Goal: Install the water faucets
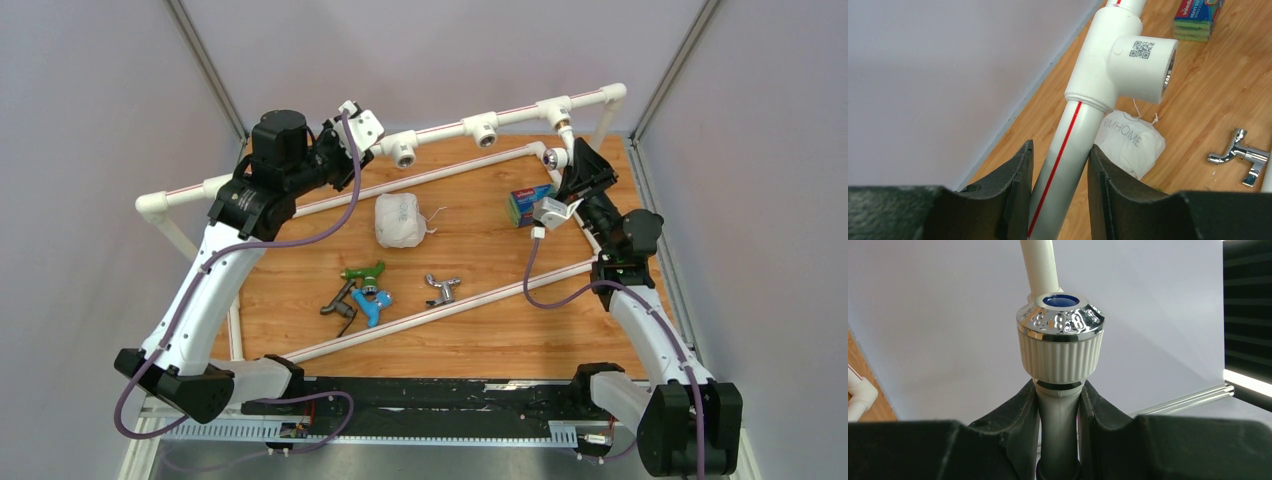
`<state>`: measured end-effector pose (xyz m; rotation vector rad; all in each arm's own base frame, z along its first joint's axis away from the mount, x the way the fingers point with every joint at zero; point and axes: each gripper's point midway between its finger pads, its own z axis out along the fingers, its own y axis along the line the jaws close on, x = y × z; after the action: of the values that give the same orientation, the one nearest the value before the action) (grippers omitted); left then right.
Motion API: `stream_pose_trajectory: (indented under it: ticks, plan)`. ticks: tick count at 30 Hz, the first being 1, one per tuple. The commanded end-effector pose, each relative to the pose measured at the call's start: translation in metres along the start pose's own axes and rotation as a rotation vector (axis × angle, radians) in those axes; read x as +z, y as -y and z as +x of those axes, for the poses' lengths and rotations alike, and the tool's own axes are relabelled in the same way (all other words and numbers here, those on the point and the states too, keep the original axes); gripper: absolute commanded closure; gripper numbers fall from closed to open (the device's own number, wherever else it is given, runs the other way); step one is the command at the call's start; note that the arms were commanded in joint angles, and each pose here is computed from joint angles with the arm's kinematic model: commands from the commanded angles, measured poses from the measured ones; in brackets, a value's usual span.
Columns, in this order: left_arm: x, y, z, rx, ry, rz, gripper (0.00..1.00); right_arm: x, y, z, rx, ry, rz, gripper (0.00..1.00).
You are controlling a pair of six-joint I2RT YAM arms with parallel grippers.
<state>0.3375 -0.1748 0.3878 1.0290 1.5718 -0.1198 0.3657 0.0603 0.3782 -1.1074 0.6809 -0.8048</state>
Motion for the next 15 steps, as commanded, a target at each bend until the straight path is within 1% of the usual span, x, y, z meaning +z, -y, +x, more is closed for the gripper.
stream_pose_trajectory:
  ticks: [1,5,11,15]
  plan:
    - [-0.015,0.019,0.012,-0.209,-0.051,0.022,1.00,0.002,0.006,0.001,-0.029,-0.002,0.018,1.00]
    - [-0.014,0.023,0.014,-0.204,-0.052,0.041,1.00,0.005,0.009,-0.002,-0.031,0.015,0.003,1.00]
    - [-0.017,0.026,0.012,-0.199,-0.043,0.057,1.00,0.009,0.006,0.006,-0.058,-0.021,-0.060,1.00]
    - [-0.020,0.031,0.012,-0.191,-0.036,0.077,1.00,0.009,0.007,0.010,-0.075,-0.033,-0.061,1.00]
